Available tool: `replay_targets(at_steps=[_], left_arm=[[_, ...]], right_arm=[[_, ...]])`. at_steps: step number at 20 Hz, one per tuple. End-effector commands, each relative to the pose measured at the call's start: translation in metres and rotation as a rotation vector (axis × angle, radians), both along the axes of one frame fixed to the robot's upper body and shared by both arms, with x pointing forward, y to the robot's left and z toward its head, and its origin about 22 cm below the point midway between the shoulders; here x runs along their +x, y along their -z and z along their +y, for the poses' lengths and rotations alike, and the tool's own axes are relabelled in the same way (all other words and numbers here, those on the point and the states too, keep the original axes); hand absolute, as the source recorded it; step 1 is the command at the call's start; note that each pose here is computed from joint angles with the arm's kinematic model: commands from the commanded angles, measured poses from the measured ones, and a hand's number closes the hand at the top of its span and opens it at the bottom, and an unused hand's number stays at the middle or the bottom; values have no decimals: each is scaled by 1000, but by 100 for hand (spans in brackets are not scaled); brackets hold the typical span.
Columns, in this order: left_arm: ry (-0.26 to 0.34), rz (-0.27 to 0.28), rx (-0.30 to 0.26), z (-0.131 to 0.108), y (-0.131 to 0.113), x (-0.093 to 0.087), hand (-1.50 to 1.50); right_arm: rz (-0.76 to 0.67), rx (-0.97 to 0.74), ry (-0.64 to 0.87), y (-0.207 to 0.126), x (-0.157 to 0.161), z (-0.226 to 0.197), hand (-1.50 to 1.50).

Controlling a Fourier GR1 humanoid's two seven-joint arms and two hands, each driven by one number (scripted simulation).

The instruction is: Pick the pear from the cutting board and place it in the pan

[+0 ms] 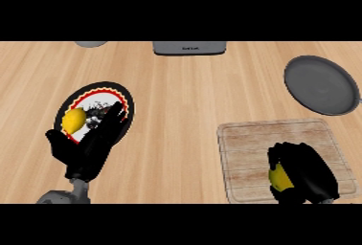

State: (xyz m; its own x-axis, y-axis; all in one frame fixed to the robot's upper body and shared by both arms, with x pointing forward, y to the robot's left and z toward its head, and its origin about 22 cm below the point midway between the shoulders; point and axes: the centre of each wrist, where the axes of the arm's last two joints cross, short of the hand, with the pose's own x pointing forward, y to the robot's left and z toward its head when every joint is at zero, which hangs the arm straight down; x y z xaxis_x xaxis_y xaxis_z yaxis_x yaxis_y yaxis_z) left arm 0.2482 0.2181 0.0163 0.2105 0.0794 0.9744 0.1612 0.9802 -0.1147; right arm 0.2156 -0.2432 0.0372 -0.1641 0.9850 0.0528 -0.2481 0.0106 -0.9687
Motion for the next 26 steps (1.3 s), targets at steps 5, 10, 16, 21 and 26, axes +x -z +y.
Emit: replay_targets(at_steps=[5, 10, 16, 21, 26], left_arm=[[2, 12, -4, 9, 5, -7, 0], [9, -15, 4, 13, 4, 2, 0], [13, -17, 8, 5, -1, 9, 0], [57, -3, 8, 6, 5, -7, 0], [64, 2, -1, -4, -11, 18, 0]], right_arm=[[-404, 283, 36, -41, -22, -20, 150], [-426, 605, 112, -52, -23, -30, 150], [-400, 763, 191, -58, -6, -75, 150], [-434, 634, 218, -23, 49, -113, 150], [-505, 566, 251, -28, 99, -133, 150]])
